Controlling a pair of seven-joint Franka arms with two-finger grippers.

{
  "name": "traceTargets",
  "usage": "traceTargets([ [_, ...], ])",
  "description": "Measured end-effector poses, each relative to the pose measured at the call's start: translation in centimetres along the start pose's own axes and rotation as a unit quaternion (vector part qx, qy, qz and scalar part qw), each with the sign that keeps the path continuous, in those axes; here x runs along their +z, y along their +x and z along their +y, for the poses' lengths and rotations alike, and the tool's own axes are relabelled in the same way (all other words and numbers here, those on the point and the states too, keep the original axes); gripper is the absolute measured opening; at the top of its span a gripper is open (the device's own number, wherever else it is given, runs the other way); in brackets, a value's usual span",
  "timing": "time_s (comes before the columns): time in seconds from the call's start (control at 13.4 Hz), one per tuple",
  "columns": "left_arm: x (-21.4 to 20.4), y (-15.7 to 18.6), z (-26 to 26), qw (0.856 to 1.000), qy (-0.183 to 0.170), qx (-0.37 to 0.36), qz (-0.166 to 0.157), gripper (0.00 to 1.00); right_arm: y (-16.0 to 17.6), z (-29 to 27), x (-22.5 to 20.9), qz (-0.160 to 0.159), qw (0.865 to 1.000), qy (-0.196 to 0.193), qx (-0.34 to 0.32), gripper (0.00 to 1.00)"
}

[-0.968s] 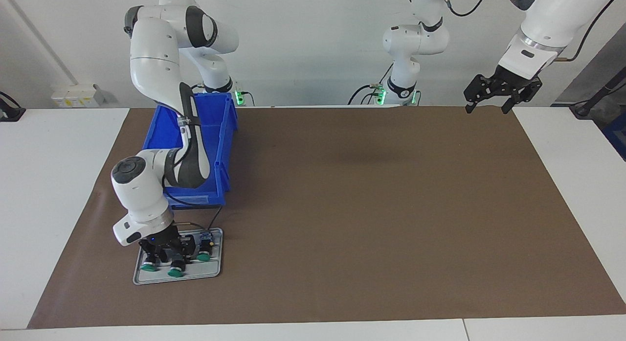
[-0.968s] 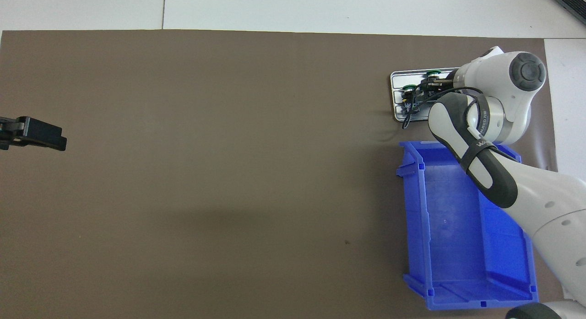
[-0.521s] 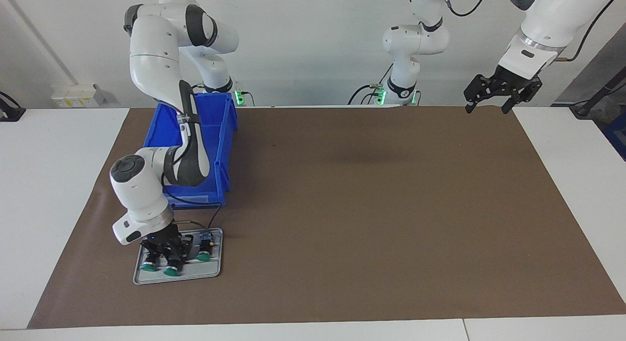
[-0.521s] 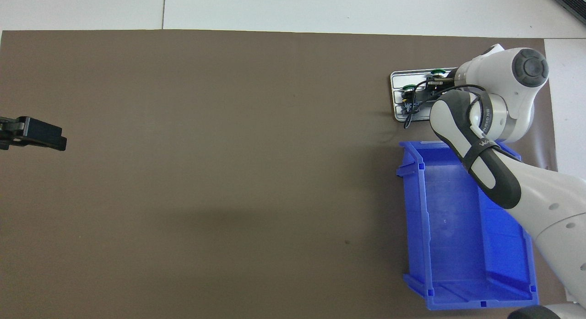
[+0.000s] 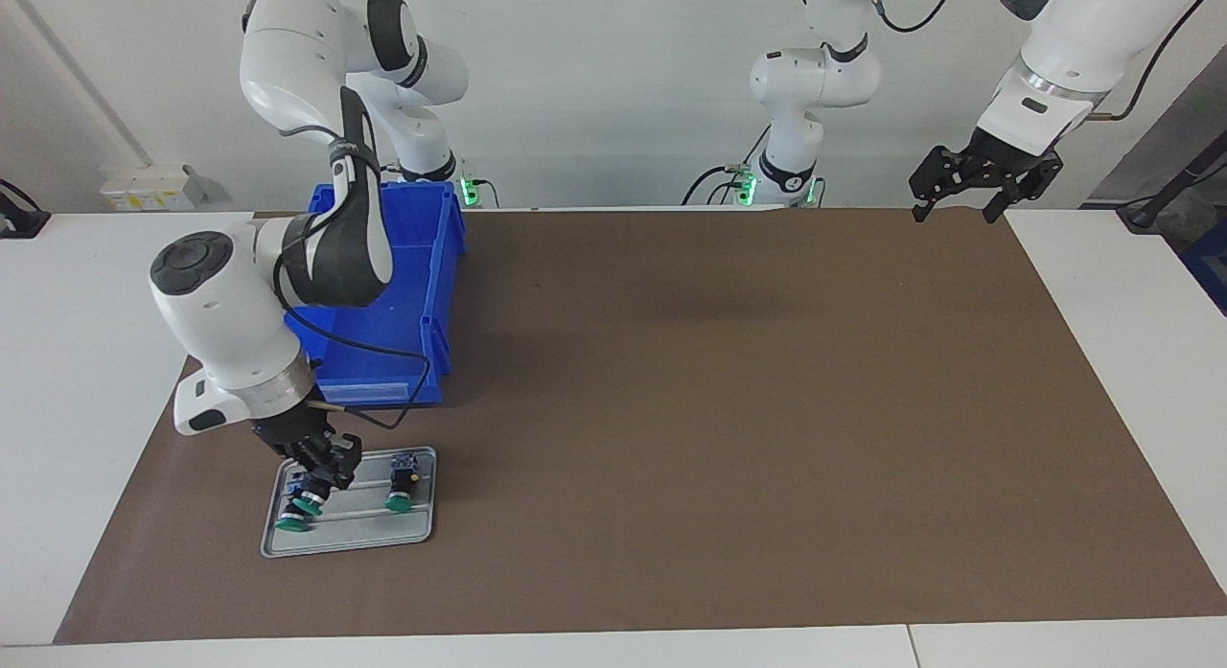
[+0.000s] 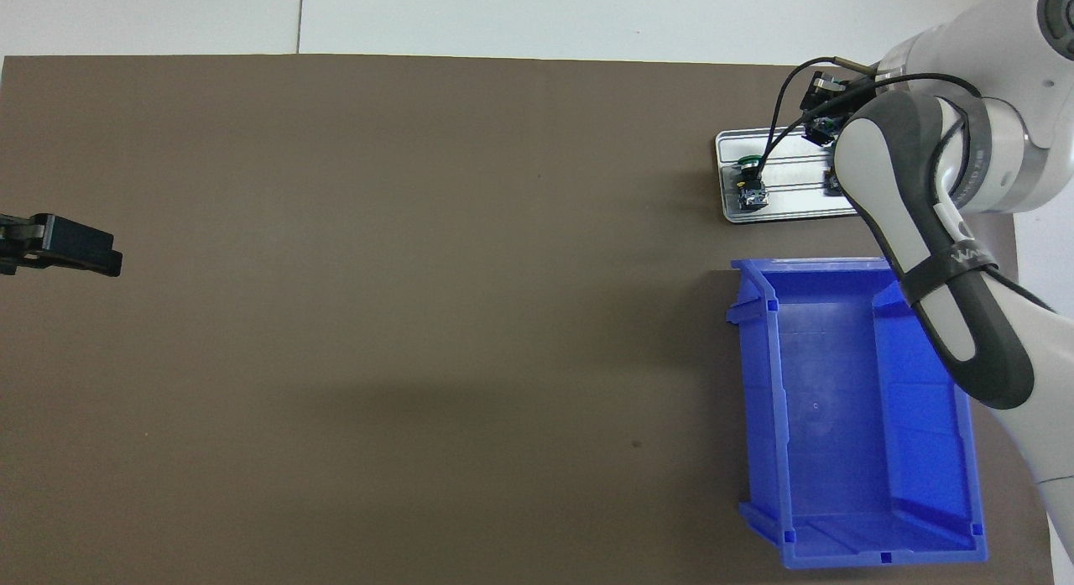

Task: Place and press button with both arms
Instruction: 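Carry the green button to the table center and lower it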

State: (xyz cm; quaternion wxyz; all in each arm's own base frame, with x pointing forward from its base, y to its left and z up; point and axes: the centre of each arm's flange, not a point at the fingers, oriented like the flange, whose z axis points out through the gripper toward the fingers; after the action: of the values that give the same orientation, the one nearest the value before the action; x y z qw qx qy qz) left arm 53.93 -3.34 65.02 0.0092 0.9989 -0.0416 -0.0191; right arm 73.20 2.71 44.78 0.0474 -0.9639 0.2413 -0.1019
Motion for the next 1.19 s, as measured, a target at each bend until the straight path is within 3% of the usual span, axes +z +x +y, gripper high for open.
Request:
traceTargets([
  [0.3, 0.0, 0.0, 0.0, 1.0, 0.0, 0.0, 0.0, 1.0, -4.5, -6.8, -2.4, 0.01, 0.985, 0.003, 0.174, 0.41],
  [0.6, 0.0, 0.0, 0.0, 1.0, 0.0, 0.0, 0.0, 1.0, -11.5, -14.8, -2.5, 0.01, 0.948, 0.004, 0.318, 0.41],
  [0.89, 0.0, 0.0, 0.0, 1.0, 0.0, 0.0, 0.0, 1.0, -21.9, -22.5, -1.0, 0.031, 0.91, -0.013, 0.414, 0.41],
  [1.19, 0.0, 0.0, 0.0, 1.0, 0.0, 0.0, 0.0, 1.0, -32.8, -28.3, 1.6, 0.046, 0.88, -0.023, 0.472, 0.41],
])
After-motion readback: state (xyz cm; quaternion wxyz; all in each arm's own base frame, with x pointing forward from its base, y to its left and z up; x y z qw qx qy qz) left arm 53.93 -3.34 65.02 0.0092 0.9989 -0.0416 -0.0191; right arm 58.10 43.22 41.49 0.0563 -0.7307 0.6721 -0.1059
